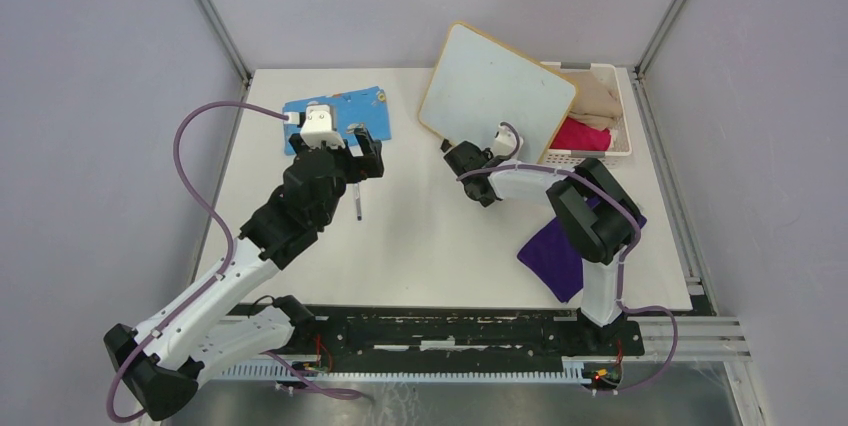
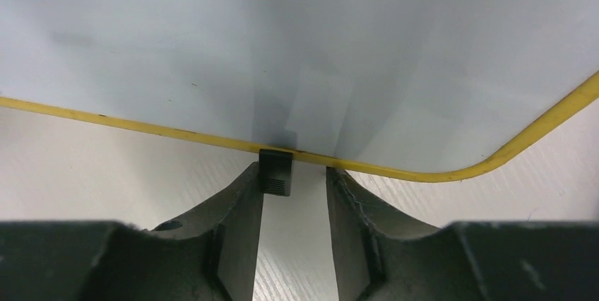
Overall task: Write a sentence on the whiteboard
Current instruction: Adjust the whiteboard stand at the center of the board, then open the whiteboard marker at the center of the board.
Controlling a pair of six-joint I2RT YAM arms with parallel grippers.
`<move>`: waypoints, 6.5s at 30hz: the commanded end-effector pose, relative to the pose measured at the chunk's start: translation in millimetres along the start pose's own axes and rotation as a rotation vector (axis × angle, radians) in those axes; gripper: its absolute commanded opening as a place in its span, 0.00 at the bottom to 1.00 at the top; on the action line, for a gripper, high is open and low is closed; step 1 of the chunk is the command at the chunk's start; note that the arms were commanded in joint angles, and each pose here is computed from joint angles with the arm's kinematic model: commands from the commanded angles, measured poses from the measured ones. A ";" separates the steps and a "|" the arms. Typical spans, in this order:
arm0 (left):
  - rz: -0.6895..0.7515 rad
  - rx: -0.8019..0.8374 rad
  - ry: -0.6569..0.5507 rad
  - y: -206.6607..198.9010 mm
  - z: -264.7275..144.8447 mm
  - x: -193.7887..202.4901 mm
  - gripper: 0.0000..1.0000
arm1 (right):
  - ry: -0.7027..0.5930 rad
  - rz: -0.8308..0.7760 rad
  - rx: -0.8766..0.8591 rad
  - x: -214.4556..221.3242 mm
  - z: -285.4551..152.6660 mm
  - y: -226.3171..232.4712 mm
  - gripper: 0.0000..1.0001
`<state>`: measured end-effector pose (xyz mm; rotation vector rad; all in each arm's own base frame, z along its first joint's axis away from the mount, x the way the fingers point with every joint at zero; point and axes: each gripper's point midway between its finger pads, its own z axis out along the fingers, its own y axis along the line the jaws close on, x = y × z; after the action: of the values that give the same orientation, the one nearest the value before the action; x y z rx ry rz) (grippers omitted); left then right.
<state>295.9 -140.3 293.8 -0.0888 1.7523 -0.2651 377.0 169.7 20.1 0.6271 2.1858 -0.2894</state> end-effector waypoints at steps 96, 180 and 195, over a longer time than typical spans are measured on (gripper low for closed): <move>-0.028 0.020 0.011 -12.5 8.0 -0.1 0.99 | -0.058 -0.565 -0.491 36.8 -38.5 -20.9 0.00; -0.099 -0.404 0.803 114.2 80.0 225.7 0.74 | -0.447 -0.305 -1.000 -68.6 -195.9 -61.9 0.78; -0.052 -0.429 0.890 124.5 70.7 253.0 0.42 | -0.454 -0.300 -0.991 -69.7 -195.6 -65.4 0.78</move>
<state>324.1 -81.3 16.0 -0.3999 2.6620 0.0630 249.4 171.6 182.8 -0.3153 1.7203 0.4573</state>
